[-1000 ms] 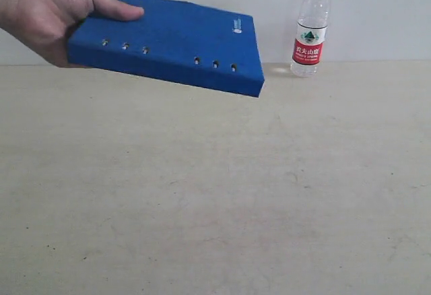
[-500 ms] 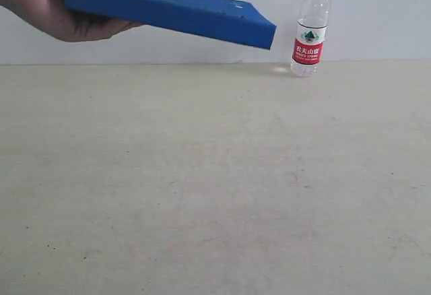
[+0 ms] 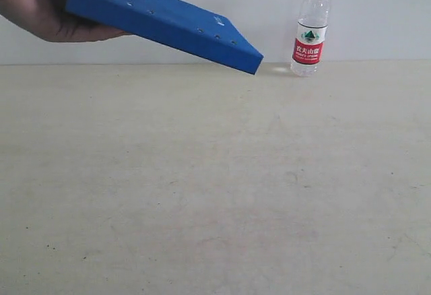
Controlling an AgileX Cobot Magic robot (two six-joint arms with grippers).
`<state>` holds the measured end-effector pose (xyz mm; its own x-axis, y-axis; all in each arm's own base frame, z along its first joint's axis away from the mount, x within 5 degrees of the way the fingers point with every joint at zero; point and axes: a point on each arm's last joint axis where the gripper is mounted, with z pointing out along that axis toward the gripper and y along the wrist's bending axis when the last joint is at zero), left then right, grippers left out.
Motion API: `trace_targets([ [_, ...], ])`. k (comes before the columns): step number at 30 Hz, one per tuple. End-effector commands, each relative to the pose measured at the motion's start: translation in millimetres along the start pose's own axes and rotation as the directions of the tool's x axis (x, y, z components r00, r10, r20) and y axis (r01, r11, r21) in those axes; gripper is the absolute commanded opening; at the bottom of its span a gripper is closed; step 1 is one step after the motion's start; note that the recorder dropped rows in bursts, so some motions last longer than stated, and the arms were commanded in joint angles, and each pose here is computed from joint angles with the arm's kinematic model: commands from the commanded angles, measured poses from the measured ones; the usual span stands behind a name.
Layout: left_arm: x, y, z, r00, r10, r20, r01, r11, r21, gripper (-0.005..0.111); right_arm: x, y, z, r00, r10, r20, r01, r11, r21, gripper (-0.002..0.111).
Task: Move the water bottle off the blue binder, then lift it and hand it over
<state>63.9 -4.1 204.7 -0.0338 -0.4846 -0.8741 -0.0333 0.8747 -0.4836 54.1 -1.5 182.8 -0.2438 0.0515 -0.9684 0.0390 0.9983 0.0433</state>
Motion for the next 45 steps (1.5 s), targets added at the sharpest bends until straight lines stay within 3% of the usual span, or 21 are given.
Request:
trace_targets([
  [1, -13, 7.2, -9, 0.983, 0.018, 0.183, -0.007, 0.998, -0.061, 0.005, -1, 0, 0, 1.000, -0.004, 0.015, 0.004, 1.000, 0.001, 0.000],
  [3, -27, -0.8, -12, 0.963, 0.156, 0.220, -0.147, 0.987, -0.058, 0.005, -1, 0, 0, 1.000, -0.004, 0.015, 0.004, 1.000, 0.001, 0.000],
  [5, -51, -14.7, -20, 0.875, 0.386, 0.291, -0.375, 0.922, -0.096, 0.005, -1, 0, 0, 1.000, -0.004, 0.015, 0.004, 1.000, 0.001, 0.000],
  [7, -75, -27.6, -31, 0.813, 0.437, 0.386, -0.425, 0.897, -0.119, 0.005, -1, 0, 0, 1.000, -0.004, 0.015, 0.004, 1.000, 0.001, 0.000],
  [8, -84, -34.2, -36, 0.764, 0.491, 0.419, -0.481, 0.866, -0.138, 0.005, -1, 0, 0, 1.000, -0.004, 0.015, 0.004, 1.000, 0.001, 0.000],
  [10, -91, -40.2, -40, 0.758, 0.475, 0.447, -0.477, 0.871, -0.117, 0.005, -1, 0, 0, 1.000, -0.004, 0.015, 0.004, 1.000, 0.001, 0.000],
  [11, -89, -39.5, -39, 0.791, 0.421, 0.443, -0.431, 0.898, -0.085, 0.005, -1, 0, 0, 1.000, -0.004, 0.015, 0.004, 1.000, 0.001, 0.000],
  [13, -78, -33.5, -33, 0.860, 0.362, 0.360, -0.368, 0.928, -0.054, 0.005, -1, 0, 0, 1.000, -0.004, 0.013, 0.004, 1.000, 0.001, 0.000],
  [15, -56, -20.8, -24, 0.926, 0.320, 0.202, -0.314, 0.948, -0.060, 0.005, -1, 0, 0, 1.000, -0.004, 0.013, 0.004, 1.000, 0.001, 0.000],
  [20, 4, 13.3, -8, 0.937, 0.344, -0.066, -0.349, 0.932, -0.101, 0.005, -1, 0, 0, 1.000, -0.004, 0.013, 0.004, 1.000, 0.001, 0.000],
  [22, 7, 14.0, -8, 0.942, 0.323, -0.087, -0.330, 0.940, -0.088, 0.005, -1, 0, 0, 1.000, -0.004, 0.013, 0.004, 1.000, 0.001, 0.000],
  [24, 20, 20.0, -11, 0.928, 0.282, -0.244, -0.315, 0.943, -0.108, 0.005, -1, 0, 0, 1.000, -0.004, 0.013, 0.004, 1.000, 0.001, 0.000],
  [45, 21, 18.5, -10, 0.926, 0.287, -0.246, -0.315, 0.946, -0.079, 0.005, -1, 0, 0, 1.000, -0.004, 0.013, 0.004, 1.000, 0.001, 0.000],
])
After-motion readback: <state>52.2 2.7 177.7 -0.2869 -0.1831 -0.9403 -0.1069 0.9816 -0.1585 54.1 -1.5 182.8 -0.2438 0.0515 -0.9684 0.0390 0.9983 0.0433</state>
